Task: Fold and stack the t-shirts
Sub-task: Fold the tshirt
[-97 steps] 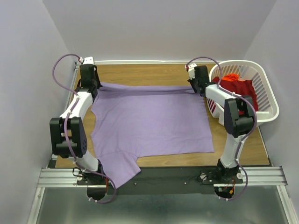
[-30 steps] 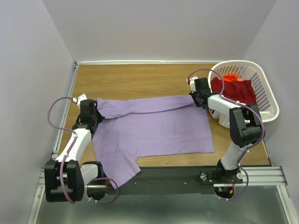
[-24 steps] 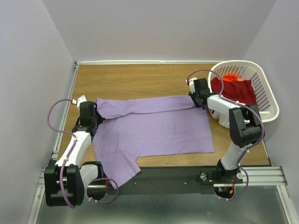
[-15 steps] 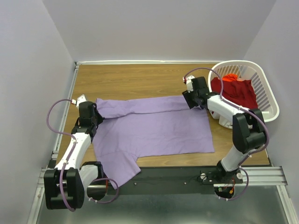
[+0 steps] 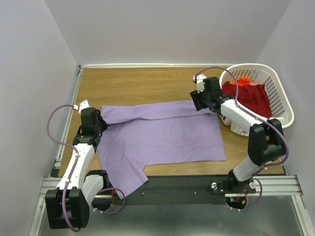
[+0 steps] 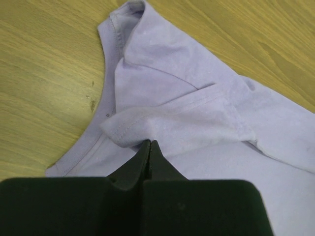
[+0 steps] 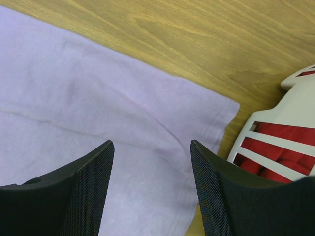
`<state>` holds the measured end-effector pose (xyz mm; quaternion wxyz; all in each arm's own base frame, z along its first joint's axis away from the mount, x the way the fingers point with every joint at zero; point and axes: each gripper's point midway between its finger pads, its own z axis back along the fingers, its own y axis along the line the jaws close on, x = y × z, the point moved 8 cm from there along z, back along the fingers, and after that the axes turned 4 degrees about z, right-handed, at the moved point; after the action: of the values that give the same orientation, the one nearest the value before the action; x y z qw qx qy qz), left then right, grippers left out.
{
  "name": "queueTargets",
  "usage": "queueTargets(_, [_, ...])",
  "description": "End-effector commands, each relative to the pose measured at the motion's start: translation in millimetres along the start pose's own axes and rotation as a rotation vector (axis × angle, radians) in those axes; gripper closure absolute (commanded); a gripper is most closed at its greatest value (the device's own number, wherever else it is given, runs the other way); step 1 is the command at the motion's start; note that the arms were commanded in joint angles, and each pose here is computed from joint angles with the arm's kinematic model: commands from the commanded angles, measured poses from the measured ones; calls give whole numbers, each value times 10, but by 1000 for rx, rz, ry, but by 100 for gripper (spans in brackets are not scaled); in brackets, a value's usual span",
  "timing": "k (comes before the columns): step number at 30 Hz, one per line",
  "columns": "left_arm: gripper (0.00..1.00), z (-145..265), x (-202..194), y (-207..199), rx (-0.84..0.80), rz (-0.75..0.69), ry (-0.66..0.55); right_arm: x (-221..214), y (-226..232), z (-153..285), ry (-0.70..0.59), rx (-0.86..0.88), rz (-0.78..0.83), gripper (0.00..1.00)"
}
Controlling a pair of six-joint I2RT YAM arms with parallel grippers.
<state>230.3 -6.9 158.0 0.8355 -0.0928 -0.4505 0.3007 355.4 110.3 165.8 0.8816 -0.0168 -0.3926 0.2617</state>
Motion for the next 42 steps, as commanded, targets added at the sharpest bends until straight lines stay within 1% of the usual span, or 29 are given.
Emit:
queueTargets(1, [100, 113, 93, -51, -10, 3, -23, 13, 56, -27, 3, 43, -24, 30])
queueTargets(5, [99, 76, 13, -7, 2, 16, -4, 34, 61, -37, -3, 50, -27, 30])
queueTargets(6, [97, 64, -13, 4, 4, 22, 4, 32, 66, -41, -3, 55, -27, 30])
queueTargets(8, [86, 52, -44, 5, 1, 39, 15, 31, 67, -49, -2, 59, -31, 30])
queueTargets(9, [69, 52, -53, 9, 3, 45, 18, 32, 77, -54, -3, 63, -32, 30])
queueTargets(11, [48, 83, -48, 12, 11, 70, 10, -1, 90, -76, 7, 67, -34, 30])
queueTargets(12, [33, 107, -34, 10, 15, 84, 0, -10, 94, -89, 11, 68, -36, 30])
queueTargets(13, [27, 168, 33, 5, 21, 110, -51, -14, 96, -93, 13, 69, -37, 30])
queueTargets(16, [26, 281, 225, -10, 31, 126, -177, -19, 105, -117, 18, 70, -49, 30])
queueTargets(18, [27, 269, 329, -45, 36, 101, -211, 25, 132, -132, 4, 102, -58, 30])
queueTargets(19, [27, 215, 402, -84, 41, 64, -214, 36, 152, -148, 2, 119, -70, 30])
queueTargets(21, [26, 109, 429, -117, 41, 19, -192, 96, 166, -162, -12, 138, -89, 30])
queueTargets(22, [26, -17, 421, -130, 56, -15, -153, 119, 189, -169, -20, 162, -97, 30])
queueTargets(24, [26, -161, 433, -172, 49, -53, -120, 166, 249, -199, -31, 214, -111, 32])
queueTargets(25, [26, -221, 466, -218, 33, -82, -103, 185, 291, -198, -40, 250, -111, 35])
queueTargets(26, [26, -377, 406, -202, 47, -107, -57, 218, 375, -191, -59, 316, -107, 35])
queueTargets(28, [26, -488, 402, -235, 41, -135, -20, 294, 537, -205, -91, 394, -86, 35])
queueTargets(29, [26, -583, 347, -207, 55, -147, 16, 332, 645, -194, -108, 461, -72, 35])
queueTargets(31, [27, -641, 280, -205, 32, -167, 54, 364, 847, -261, -106, 519, -51, 36])
queueTargets(33, [27, -705, 177, -222, -26, -196, 112, 437, 990, -297, -118, 558, -34, 36])
queueTargets(34, [26, -723, 148, -239, -41, -211, 129, 427, 1110, -338, -105, 582, -24, 36])
queueTargets(35, [25, -746, 92, -263, -77, -228, 171, 443, 1169, -356, -108, 606, -22, 36])
queueTargets(37, [23, -750, 83, -320, -118, -262, 191, 451, 1287, -373, -106, 640, -18, 36])
queueTargets(39, [20, -746, 112, -360, -150, -277, 182, 429, 1345, -401, -97, 651, -13, 36])
queueTargets(42, [17, -731, 32, -553, -232, -357, 191, 364, 1401, -393, -82, 662, -10, 36])
